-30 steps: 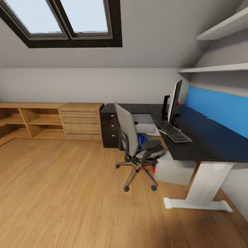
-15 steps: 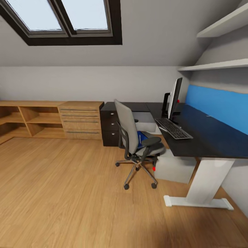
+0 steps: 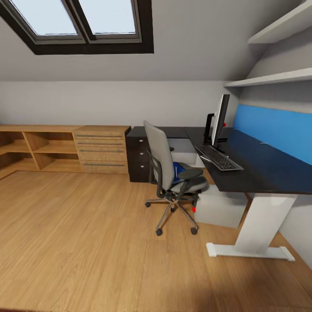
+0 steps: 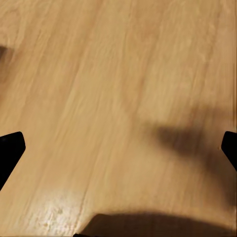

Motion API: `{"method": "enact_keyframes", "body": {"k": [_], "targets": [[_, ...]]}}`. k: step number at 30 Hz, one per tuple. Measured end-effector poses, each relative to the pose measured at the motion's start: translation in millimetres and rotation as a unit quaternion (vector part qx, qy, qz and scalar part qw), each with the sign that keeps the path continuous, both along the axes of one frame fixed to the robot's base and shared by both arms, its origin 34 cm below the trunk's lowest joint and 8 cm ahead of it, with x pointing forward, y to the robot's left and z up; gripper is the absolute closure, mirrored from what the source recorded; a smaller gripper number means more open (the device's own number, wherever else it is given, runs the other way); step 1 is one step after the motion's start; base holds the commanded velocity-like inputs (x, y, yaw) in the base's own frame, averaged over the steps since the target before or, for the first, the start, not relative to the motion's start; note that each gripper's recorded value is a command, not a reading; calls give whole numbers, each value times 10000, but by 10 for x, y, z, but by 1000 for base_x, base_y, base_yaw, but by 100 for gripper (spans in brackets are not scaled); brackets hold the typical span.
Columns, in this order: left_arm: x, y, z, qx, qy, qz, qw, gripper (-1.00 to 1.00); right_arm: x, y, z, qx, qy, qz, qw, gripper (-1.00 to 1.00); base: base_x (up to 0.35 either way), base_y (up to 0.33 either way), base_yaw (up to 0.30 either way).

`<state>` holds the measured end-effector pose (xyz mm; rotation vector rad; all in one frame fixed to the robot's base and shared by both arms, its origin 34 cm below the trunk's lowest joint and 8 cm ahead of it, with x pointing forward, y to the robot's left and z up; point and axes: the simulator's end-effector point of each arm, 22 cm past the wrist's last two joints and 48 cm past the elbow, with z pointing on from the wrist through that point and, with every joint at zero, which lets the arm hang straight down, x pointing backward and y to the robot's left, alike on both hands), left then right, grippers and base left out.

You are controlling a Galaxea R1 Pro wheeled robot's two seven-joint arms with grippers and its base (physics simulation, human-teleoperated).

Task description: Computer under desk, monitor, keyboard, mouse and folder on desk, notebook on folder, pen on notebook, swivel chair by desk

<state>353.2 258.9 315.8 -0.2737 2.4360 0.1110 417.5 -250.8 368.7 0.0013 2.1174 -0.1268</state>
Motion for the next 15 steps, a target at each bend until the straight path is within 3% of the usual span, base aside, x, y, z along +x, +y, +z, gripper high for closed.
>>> {"method": "enact_keyframes", "body": {"k": [5,10,15], "targets": [[223,-64,-15,-109,123,-48,9999,-100,311,-40,70,-34,-212,-57,9998,-100,0,0,0],[614,-192,96,-266,96,-108,9995,-100,1395,-132,341,-120,-334,-159,9992,-100,0,0,0],[1087,-330,196,-390,-48,-172,9991,-100,2056,-308,571,-142,-490,-327,9982,-100,0,0,0]]}}
